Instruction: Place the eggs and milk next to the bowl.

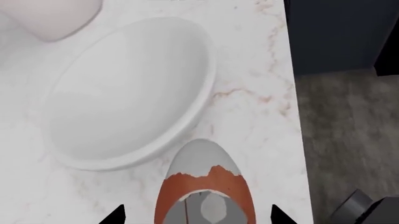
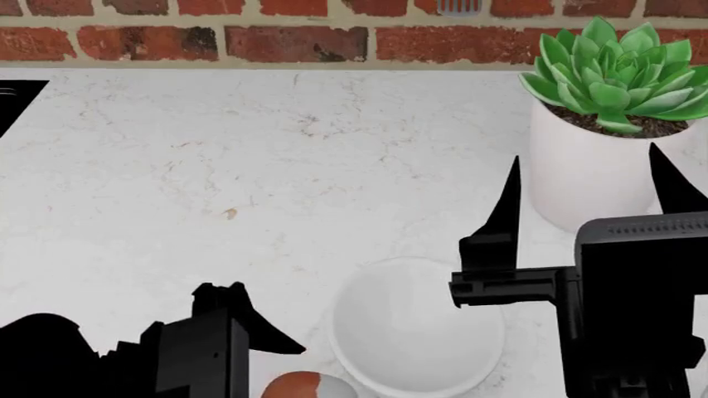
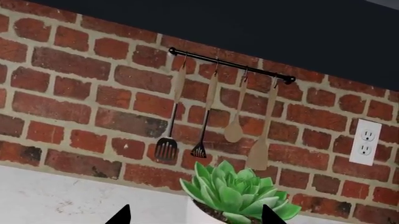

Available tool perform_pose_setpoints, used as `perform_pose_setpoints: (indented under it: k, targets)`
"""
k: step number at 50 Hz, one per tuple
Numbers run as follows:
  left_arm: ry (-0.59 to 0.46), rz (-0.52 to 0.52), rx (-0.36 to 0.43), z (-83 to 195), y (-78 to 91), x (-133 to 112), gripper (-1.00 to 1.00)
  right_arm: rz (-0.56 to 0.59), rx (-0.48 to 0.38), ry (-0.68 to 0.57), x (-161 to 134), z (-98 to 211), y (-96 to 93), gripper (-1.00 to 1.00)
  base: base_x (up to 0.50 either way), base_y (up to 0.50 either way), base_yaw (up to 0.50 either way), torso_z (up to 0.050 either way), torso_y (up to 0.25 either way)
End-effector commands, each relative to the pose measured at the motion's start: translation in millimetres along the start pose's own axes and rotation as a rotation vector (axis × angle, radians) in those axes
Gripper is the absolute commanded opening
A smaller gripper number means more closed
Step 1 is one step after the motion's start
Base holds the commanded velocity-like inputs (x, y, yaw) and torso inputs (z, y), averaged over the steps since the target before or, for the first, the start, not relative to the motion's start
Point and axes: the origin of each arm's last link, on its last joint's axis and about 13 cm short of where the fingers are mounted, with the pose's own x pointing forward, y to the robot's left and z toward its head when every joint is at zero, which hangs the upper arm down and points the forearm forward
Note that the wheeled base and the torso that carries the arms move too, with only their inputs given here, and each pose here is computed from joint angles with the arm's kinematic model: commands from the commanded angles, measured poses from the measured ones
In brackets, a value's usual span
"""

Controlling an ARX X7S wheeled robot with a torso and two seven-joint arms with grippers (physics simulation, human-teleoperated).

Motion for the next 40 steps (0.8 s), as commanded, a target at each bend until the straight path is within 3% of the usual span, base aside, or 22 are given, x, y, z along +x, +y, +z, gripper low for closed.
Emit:
perform_pose_setpoints:
  k: [1,22,27,40]
  targets:
    - [-0.011,-0.028,0.002,6.4,-5.1,3.7,1.00,-0.014,0.005,-0.013,-0.9,2.3,-3.6,1.00,0.00,0.00,0.00,0.000,0.000]
    - [-0.108,0.034,0.013,25.8,-2.1,-26.4,1.00,-0.007,0.003,-0.015,0.6,4.1,-2.3,1.00,0.00,0.00,0.00,0.000,0.000]
    - [-0.182,0.035,-0.035,32.6,-7.7,-39.8,1.00,-0.009,0.002,-0.018,0.7,5.4,-2.9,1.00,0.00,0.00,0.00,0.000,0.000]
    - [-0.251,0.091,-0.113,34.0,-13.9,-66.0,1.00,-0.002,0.002,-0.019,2.1,5.3,-0.9,1.00,0.00,0.00,0.00,0.000,0.000]
